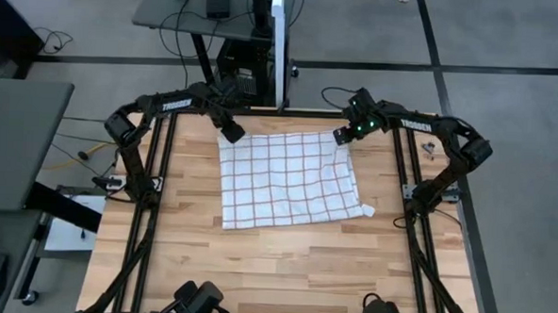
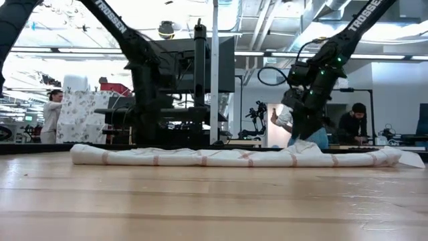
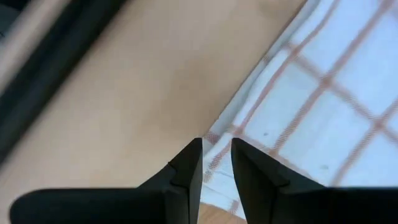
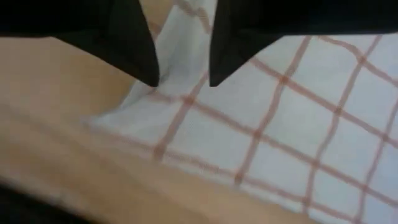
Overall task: Roll towel
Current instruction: Fold the white towel
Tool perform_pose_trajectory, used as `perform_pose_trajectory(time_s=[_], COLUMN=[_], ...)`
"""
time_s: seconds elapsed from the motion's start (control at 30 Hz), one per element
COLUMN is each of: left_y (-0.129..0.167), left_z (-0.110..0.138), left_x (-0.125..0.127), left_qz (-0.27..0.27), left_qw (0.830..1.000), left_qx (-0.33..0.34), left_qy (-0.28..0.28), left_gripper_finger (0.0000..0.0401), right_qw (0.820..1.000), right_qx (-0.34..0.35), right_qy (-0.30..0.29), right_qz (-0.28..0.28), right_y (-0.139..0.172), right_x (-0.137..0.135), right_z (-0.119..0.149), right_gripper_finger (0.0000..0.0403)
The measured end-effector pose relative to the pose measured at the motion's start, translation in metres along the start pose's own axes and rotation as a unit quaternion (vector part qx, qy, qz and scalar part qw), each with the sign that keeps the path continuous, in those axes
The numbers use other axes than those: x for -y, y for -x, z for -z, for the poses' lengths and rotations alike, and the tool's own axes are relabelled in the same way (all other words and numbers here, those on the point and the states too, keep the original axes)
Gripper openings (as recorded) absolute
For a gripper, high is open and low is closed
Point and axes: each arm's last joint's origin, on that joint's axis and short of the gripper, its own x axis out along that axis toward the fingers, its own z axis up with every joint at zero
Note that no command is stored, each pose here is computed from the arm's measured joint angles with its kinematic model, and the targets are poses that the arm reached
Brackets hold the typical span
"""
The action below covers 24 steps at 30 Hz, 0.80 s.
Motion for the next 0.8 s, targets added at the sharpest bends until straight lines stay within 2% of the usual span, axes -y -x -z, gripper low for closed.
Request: perform_pose_trajectory(time_s=[0.07,0.13,0.27,0.47,0.53,0.7,0.8], left_y=[0.022,0.04,0.052,0.013,-0.004,-0.033,-0.044], left_z=[-0.004,-0.002,0.014,0.047,0.059,0.081,0.093], left_x=[0.005,0.015,0.041,0.079,0.086,0.084,0.078], left_qz=[0.0,0.004,0.025,0.05,0.055,0.036,0.022], left_qw=[1.0,0.999,0.998,0.998,0.997,0.996,0.997], left_qx=[0.02,0.036,0.046,0.046,0.048,0.07,0.067], left_qy=[-0.007,-0.017,-0.023,-0.017,-0.01,0.03,0.039], left_gripper_finger=[0.007,0.007,0.007,0.007,0.007,0.007,0.007], right_qw=[1.0,0.997,0.991,0.985,0.985,0.985,0.985], right_qx=[-0.024,-0.061,-0.087,-0.092,-0.094,-0.094,-0.101], right_qy=[0.017,0.044,0.082,0.115,0.126,0.143,0.143], right_qz=[-0.004,-0.032,-0.06,-0.089,-0.072,0.003,0.006], right_y=[0.01,0.018,0.023,0.018,0.016,0.008,-0.003], right_x=[-0.004,-0.011,-0.037,-0.081,-0.091,-0.105,-0.11], right_z=[-0.005,0.0,0.025,0.086,0.108,0.155,0.174], right_gripper_finger=[0.0181,0.0198,0.0213,0.0207,0.0203,0.0194,0.019])
